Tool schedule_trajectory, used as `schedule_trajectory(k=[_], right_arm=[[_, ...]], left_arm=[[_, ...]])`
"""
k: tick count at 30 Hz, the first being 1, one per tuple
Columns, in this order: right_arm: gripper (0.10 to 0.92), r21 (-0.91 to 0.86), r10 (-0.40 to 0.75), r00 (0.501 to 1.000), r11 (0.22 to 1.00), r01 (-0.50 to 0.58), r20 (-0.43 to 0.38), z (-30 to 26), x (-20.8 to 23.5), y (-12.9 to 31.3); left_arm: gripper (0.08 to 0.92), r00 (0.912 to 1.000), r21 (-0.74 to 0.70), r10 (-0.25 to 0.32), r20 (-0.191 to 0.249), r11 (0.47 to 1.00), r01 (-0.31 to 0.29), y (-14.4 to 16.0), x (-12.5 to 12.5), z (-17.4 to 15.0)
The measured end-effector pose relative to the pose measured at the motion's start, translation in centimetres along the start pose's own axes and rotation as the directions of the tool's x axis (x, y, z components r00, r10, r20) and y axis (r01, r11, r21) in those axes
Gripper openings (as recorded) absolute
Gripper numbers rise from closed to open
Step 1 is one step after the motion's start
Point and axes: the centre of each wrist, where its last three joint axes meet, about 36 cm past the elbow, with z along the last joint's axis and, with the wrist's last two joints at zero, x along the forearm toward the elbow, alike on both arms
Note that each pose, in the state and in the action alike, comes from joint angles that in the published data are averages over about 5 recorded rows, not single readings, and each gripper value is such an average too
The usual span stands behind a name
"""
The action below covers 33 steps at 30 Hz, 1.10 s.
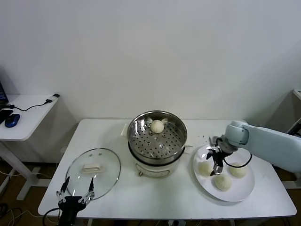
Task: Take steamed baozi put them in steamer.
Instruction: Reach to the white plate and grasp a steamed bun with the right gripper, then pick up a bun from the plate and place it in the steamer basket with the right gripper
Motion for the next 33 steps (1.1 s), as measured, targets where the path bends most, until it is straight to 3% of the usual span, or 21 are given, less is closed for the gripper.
schedule_trajectory(k=[6,14,22,28,33], right_arm=[[0.789,-0.008,-0.004,1.0,1.0,0.004,0.002,-0.1,-0.6,0.0],[0.645,-0.021,-0.003,1.0,1.0,0.003,0.009,0.2,-0.2,-0.3],[0.615,-0.032,0.009,1.0,0.999,-0.008,0.019,0.7,1.1,-0.6],[0.611,-0.031,0.025,0.999,0.999,-0.024,0.036,1.1,4.4,-1.3],[0.611,-0.014,0.06,0.997,0.998,-0.059,0.048,0.6,10.2,-3.1]], left_arm=[[0.823,1.0,0.0,-0.002,-0.001,1.0,0.002,0.0,0.1,0.0],[0.823,1.0,0.0,-0.003,-0.002,1.0,0.003,0.0,0.2,0.1],[0.823,1.0,0.003,-0.001,-0.001,1.0,0.001,-0.1,0.2,0.1],[0.823,1.0,0.003,0.003,0.0,1.0,-0.003,-0.1,0.2,0.0],[0.823,1.0,0.0,0.007,0.001,1.0,-0.007,-0.1,0.1,-0.1]])
